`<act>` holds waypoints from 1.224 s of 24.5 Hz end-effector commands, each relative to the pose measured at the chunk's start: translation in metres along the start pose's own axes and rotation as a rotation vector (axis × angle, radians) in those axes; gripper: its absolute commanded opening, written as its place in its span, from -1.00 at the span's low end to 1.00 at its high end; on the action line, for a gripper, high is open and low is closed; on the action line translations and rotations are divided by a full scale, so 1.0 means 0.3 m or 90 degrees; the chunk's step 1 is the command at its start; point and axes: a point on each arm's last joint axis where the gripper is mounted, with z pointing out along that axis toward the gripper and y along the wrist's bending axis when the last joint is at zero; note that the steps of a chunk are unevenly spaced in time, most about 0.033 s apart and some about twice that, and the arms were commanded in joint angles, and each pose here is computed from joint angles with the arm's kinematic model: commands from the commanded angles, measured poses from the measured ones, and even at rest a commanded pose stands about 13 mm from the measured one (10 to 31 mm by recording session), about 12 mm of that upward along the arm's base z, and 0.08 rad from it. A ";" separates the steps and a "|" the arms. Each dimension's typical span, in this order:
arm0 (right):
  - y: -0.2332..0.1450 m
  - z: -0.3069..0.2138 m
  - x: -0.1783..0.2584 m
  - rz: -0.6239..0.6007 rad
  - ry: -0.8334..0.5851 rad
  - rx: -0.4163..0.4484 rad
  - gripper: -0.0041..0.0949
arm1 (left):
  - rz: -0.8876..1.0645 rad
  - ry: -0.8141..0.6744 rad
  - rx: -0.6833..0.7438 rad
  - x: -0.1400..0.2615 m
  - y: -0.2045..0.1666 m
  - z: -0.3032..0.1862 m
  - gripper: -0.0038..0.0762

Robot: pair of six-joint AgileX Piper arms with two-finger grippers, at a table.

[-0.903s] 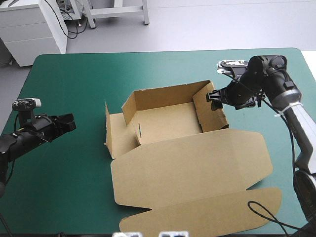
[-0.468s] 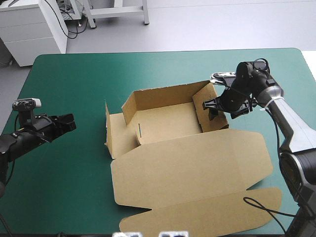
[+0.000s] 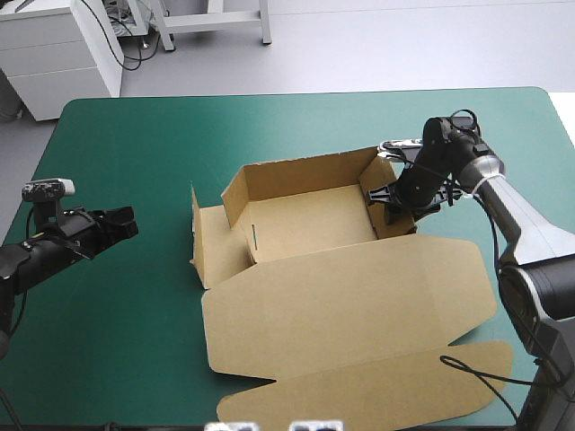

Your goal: Fold the box

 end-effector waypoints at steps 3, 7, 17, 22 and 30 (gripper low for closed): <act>0.015 -0.105 -0.005 -0.031 -0.053 -0.004 -0.95 | -0.013 -0.047 0.005 -0.041 -0.018 -0.017 -0.88; 0.025 -0.142 -0.023 -0.034 -0.080 -0.011 -0.95 | -0.012 -0.046 0.005 -0.041 -0.018 -0.017 -0.88; 0.040 -0.318 0.045 -0.097 -0.160 0.016 -0.96 | -0.008 -0.052 -0.016 -0.044 -0.002 -0.010 -0.88; 0.063 -0.488 0.137 -0.128 -0.244 0.032 -0.96 | -0.036 -0.026 -0.018 -0.033 0.036 0.035 -0.88; 0.108 -0.692 0.292 -0.152 -0.360 0.014 -0.96 | -0.076 0.022 -0.013 -0.013 0.102 0.122 -0.88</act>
